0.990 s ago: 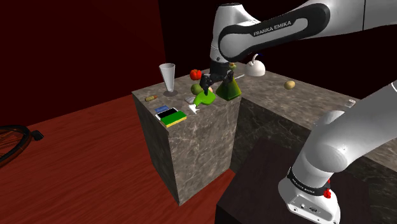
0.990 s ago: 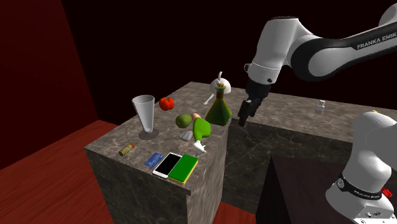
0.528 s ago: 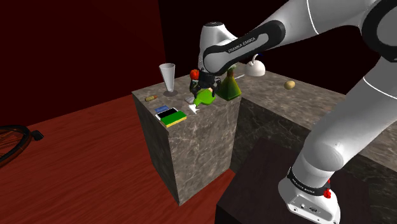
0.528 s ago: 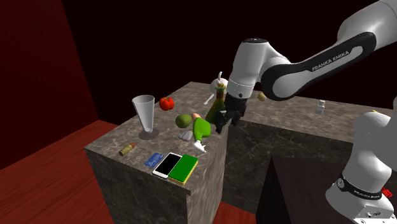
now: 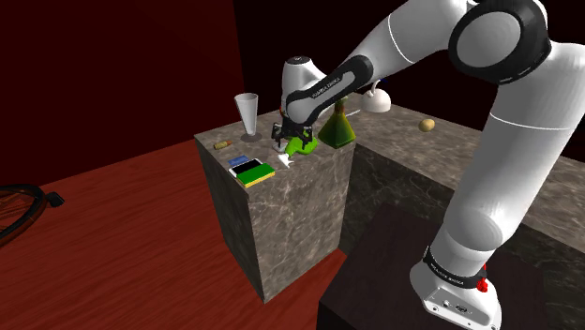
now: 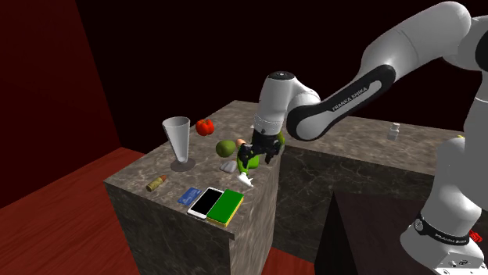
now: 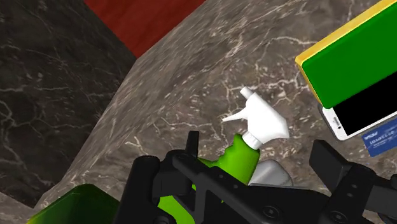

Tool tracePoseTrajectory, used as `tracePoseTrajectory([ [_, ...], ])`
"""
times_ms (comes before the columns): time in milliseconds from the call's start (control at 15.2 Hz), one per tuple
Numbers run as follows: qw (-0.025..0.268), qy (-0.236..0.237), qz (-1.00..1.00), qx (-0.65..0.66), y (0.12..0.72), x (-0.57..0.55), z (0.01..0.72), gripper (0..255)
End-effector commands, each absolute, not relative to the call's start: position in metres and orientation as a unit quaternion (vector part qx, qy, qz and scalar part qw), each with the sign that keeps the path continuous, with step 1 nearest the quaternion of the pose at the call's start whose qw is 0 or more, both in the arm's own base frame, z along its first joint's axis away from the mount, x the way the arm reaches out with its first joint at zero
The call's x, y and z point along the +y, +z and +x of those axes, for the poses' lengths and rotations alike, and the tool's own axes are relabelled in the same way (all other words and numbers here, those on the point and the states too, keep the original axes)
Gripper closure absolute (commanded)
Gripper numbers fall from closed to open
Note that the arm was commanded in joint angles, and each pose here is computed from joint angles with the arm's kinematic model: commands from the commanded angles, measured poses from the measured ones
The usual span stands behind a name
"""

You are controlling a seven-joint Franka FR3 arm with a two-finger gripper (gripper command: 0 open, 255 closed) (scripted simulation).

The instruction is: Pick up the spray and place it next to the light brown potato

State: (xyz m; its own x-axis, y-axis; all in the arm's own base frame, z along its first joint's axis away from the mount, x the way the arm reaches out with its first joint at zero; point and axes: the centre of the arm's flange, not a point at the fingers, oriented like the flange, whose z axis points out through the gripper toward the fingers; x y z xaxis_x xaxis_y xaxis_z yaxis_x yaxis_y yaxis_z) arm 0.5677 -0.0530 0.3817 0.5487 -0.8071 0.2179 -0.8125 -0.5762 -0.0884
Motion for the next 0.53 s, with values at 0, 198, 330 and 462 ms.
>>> tracePoseTrajectory([
  [0,0.012,0.122,0.863,-0.49,0.368,-0.065,0.585,0],
  [198,0.013,0.128,0.838,-0.531,0.345,-0.083,0.61,0],
  [330,0.013,0.128,0.837,-0.531,0.34,-0.084,0.611,0],
  [462,0.013,0.128,0.837,-0.531,0.33,-0.086,0.613,0],
])
